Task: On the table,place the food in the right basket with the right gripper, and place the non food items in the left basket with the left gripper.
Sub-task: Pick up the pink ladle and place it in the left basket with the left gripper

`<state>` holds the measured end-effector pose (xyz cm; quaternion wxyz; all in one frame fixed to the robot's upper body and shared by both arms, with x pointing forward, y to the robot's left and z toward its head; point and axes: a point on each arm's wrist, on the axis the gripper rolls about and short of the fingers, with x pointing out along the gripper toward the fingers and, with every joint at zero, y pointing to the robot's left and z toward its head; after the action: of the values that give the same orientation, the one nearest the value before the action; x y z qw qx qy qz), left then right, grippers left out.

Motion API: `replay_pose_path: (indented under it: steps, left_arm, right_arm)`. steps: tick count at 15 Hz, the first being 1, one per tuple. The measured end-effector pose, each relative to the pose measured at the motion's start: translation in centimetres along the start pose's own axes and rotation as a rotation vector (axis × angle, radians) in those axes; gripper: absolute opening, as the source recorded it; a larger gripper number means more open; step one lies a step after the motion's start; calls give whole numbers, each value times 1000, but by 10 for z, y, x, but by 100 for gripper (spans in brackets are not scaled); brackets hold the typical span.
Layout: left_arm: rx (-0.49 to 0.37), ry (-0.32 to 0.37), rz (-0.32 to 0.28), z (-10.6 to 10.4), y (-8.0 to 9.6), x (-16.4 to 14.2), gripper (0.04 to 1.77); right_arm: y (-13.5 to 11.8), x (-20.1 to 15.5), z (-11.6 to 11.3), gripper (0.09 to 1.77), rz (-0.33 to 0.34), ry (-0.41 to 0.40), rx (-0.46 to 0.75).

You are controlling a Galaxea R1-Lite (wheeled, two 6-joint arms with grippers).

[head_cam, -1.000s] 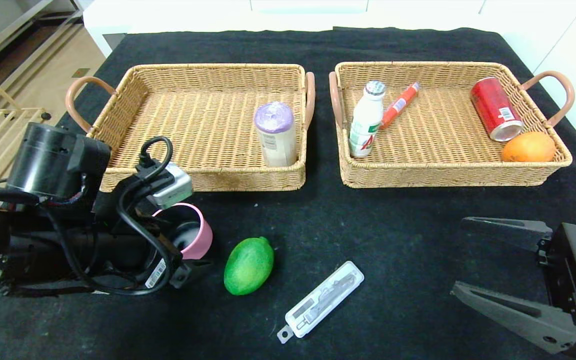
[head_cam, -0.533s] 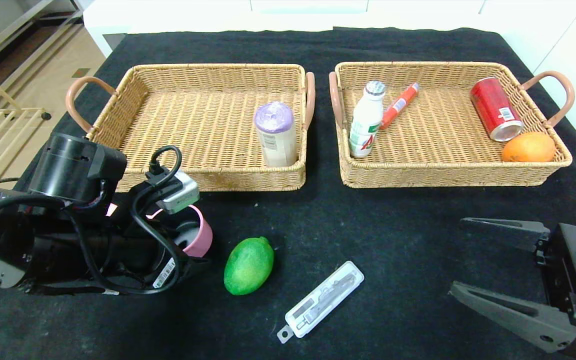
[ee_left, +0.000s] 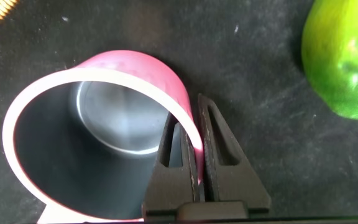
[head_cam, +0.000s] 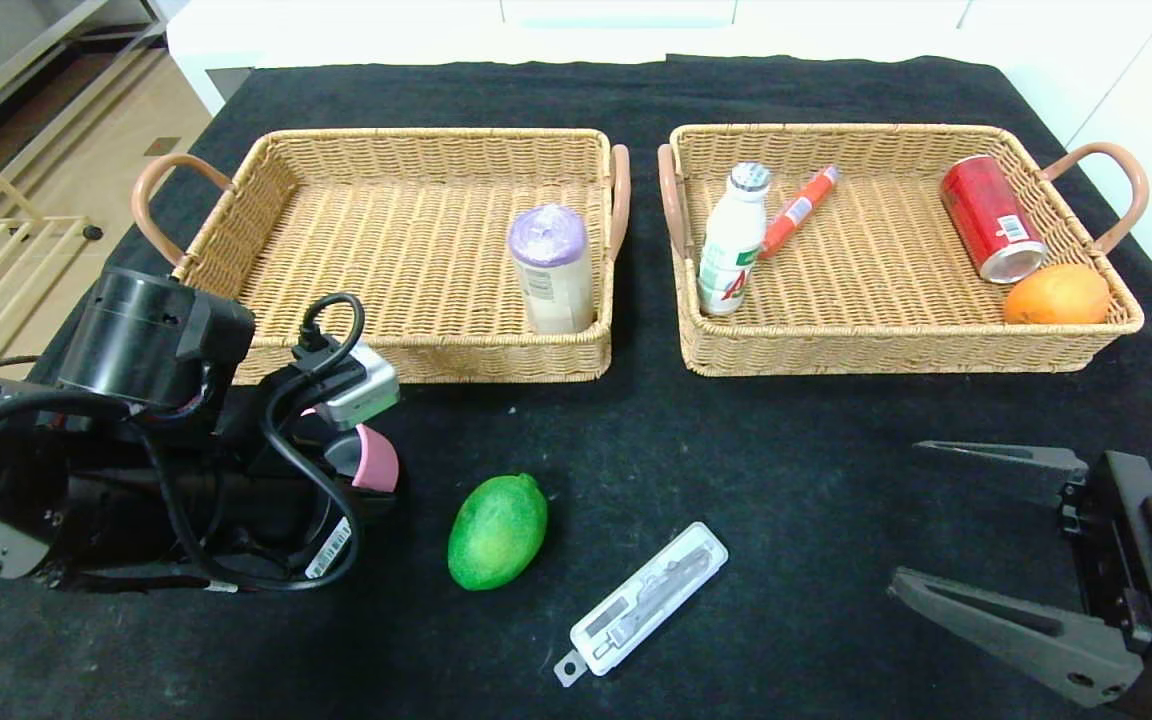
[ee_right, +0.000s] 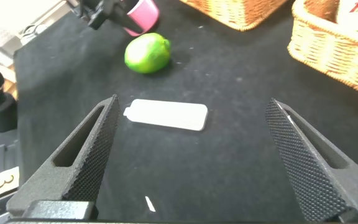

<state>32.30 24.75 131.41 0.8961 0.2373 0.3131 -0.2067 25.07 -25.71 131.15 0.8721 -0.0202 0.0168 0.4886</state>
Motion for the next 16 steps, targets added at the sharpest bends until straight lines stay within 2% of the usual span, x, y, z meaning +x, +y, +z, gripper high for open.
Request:
replay_pose_path:
  steps: [11, 16]
  left_arm:
    - [-1, 5, -8, -4, -2, 1, 18]
    - [-49, -32, 18, 1, 0, -11, 18]
  right_arm:
    - [-2, 2, -3, 171, -2, 11, 9]
    - [-1, 1, -4, 171, 2, 15, 5]
